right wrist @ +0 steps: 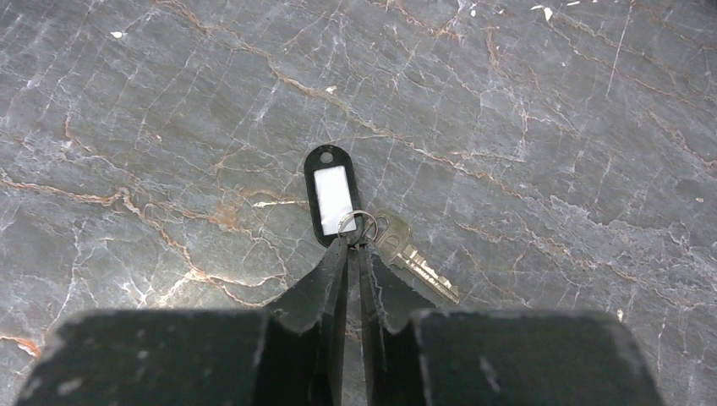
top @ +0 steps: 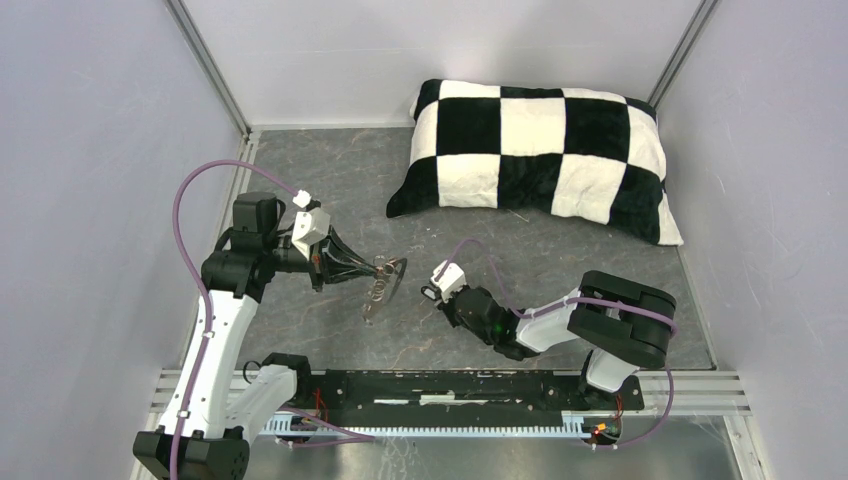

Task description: Put the keys on the keyring

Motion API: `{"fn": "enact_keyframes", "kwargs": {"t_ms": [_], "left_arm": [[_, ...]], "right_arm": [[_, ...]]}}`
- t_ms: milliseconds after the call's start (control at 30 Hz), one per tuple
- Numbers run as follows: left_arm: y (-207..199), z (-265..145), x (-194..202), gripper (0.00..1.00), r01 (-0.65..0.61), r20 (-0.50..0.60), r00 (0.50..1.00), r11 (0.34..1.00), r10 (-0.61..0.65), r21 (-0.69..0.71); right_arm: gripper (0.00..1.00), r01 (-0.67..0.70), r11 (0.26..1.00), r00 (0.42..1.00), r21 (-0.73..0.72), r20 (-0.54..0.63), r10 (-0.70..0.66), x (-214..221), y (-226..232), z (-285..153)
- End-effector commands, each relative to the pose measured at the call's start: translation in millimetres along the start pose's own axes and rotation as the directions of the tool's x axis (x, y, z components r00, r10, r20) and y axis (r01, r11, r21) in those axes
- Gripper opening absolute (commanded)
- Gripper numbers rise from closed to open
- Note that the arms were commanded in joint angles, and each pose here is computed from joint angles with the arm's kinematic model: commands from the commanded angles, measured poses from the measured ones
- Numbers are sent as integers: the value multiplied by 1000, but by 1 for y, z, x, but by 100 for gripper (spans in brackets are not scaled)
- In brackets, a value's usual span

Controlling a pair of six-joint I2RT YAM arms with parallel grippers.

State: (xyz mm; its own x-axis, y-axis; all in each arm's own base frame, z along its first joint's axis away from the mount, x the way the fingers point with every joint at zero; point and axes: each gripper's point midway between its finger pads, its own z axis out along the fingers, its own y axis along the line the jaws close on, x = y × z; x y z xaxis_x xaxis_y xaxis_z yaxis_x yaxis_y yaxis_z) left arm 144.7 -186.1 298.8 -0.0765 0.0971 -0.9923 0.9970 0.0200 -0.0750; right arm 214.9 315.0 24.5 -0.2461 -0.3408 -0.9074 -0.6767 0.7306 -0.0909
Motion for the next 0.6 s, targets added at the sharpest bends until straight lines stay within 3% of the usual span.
{"fn": "enact_keyframes", "kwargs": {"t_ms": [0, 200, 267, 367, 400, 567], "left_arm": [[-7, -2, -16, 2, -48, 21, 999, 999, 48, 14], [-8, -2, -15, 2, -49, 20, 999, 999, 48, 14], [-9, -2, -14, 2, -46, 20, 999, 999, 46, 14], [-9, -2, -13, 2, -44, 20, 999, 999, 44, 16], [-9, -2, -13, 2, -47, 21, 999, 999, 46, 17], [-10, -2, -13, 2, -46, 22, 999, 999, 46, 20]], "right_arm": [[11, -36, 999, 996, 2, 81, 36, -17, 0, -3], [0, -38, 999, 994, 8, 105, 37, -22, -3, -7], [10, -43, 999, 993, 3, 107, 42, -23, -3, -8], [42, -72, 997, 992, -11, 106, 73, -24, 2, -7], [49, -80, 997, 991, -10, 107, 81, -25, 4, -6], [51, -99, 994, 992, 55, 81, 94, -24, 6, 7]]}}
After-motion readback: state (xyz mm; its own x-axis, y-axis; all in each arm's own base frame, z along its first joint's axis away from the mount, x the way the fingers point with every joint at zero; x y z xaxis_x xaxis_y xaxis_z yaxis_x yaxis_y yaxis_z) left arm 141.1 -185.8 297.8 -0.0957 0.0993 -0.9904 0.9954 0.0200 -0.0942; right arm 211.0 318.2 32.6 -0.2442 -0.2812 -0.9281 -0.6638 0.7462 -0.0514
